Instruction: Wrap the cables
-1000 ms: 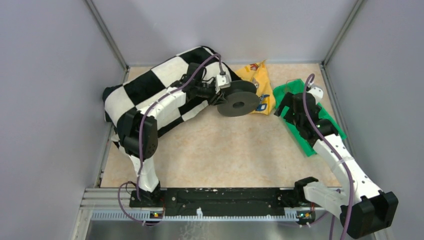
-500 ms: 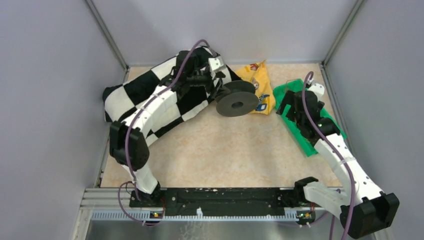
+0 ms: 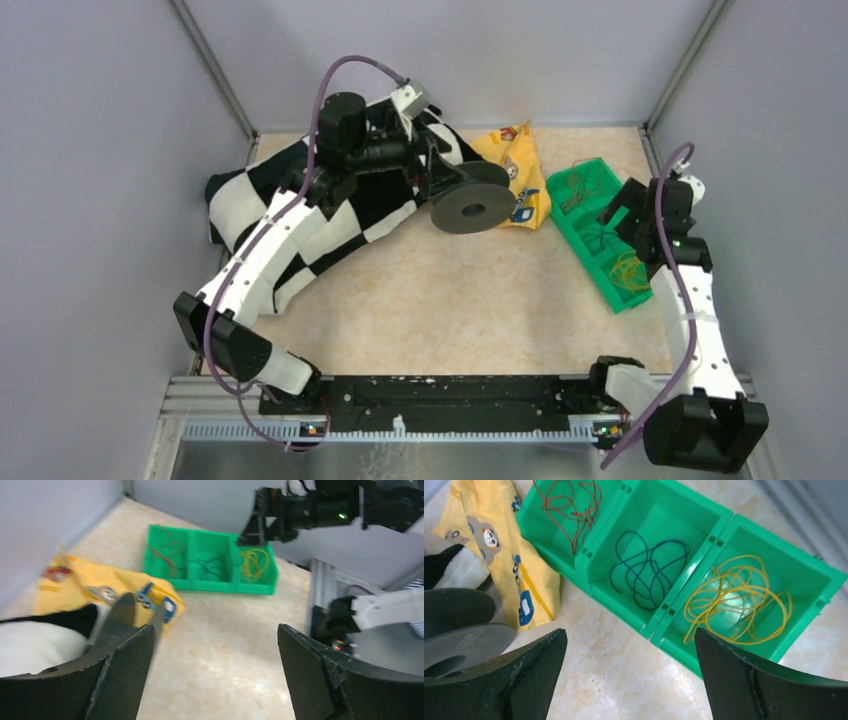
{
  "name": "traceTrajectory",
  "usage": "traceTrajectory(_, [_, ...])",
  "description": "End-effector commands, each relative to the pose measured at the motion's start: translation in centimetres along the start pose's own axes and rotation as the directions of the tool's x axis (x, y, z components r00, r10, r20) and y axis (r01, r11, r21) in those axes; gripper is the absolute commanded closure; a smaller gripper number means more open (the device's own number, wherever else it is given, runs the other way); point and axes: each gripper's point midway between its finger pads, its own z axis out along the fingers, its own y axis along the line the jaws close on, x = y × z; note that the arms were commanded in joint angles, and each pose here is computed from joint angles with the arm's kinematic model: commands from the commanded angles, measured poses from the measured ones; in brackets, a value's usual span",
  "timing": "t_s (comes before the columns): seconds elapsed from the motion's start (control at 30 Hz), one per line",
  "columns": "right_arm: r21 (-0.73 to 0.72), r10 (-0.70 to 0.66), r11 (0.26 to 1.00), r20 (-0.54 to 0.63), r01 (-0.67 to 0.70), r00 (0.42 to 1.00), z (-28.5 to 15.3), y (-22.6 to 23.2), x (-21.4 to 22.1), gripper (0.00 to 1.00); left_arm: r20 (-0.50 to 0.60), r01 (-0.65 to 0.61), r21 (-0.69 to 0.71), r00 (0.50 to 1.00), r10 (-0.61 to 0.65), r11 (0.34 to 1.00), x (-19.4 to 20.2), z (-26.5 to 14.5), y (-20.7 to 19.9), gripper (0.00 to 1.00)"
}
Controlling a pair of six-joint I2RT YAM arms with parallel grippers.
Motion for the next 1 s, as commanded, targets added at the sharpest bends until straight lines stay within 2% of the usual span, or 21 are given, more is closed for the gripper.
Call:
traceTrajectory(0.0, [-0.047, 0.129, 0.990, -0.131, -0.136, 0.983, 0.8, -0.8, 0.9, 0.01, -0.052, 0.187, 0.121, 0.982, -0.182, 0.975, 3.0, 2.5, -4.6, 0.02])
traceTrajectory(0.1, [-0.068, 0.229, 0.967, -0.168, -0.243, 0.959, 1.9, -2.4, 2.1, 0.07, -0.120, 0.195, 0.137, 0.976, -0.179, 0.971, 5.6, 4.0, -6.5, 0.01])
traceTrajectory(0.23, [-0.118, 0.221, 0.964, -0.136, -0.237, 0.966, 2.3, -1.7, 0.9, 0.15, -0.190, 0.213, 0.113, 0.963, -0.189, 0.970, 8.4, 4.5, -6.8, 0.01])
traceTrajectory(0.37, [-0.036, 0.060, 0.997, -0.056, -0.062, 0.997, 2.6, -0.3, -1.0, 0.19, -0.216, 0.224, 0.108, 0.956, -0.197, 0.969, 9.6, 4.5, -6.8, 0.01])
traceTrajectory(0.47, [-0.024, 0.022, 0.999, -0.110, -0.025, 0.994, 4.1, 0.3, -0.5, 0.28, -0.218, 0.223, 0.107, 0.956, -0.196, 0.969, 9.5, 4.7, -6.6, 0.01])
traceTrajectory(0.57, [0.020, -0.064, 0.997, -0.149, 0.068, 0.987, 5.8, -0.5, 0.1, 0.34, -0.226, 0.216, 0.102, 0.956, -0.188, 0.971, 9.5, 4.7, -6.4, 0.01])
traceTrajectory(0.63, [0.038, -0.121, 0.991, -0.191, 0.131, 0.974, 6.9, -0.8, 0.5, 0.47, -0.230, 0.211, 0.098, 0.956, -0.184, 0.973, 9.7, 4.7, -6.3, 0.01])
traceTrajectory(0.67, [0.041, -0.144, 0.987, -0.204, 0.155, 0.968, 7.3, -0.9, 0.6, 0.50, -0.234, 0.210, 0.097, 0.955, -0.183, 0.973, 9.9, 4.7, -6.3, 0.01])
traceTrajectory(0.8, [0.004, -0.233, 0.970, -0.249, 0.242, 0.940, 9.2, -0.6, 1.0, 0.53, -0.231, 0.202, 0.075, 0.956, -0.179, 0.977, 10.1, 4.7, -5.9, 0.01])
traceTrajectory(0.97, [-0.010, -0.281, 0.957, -0.260, 0.289, 0.924, 11.4, -0.5, 1.5, 0.55, -0.216, 0.199, 0.066, 0.960, -0.180, 0.978, 10.5, 4.8, -5.6, 0.01])
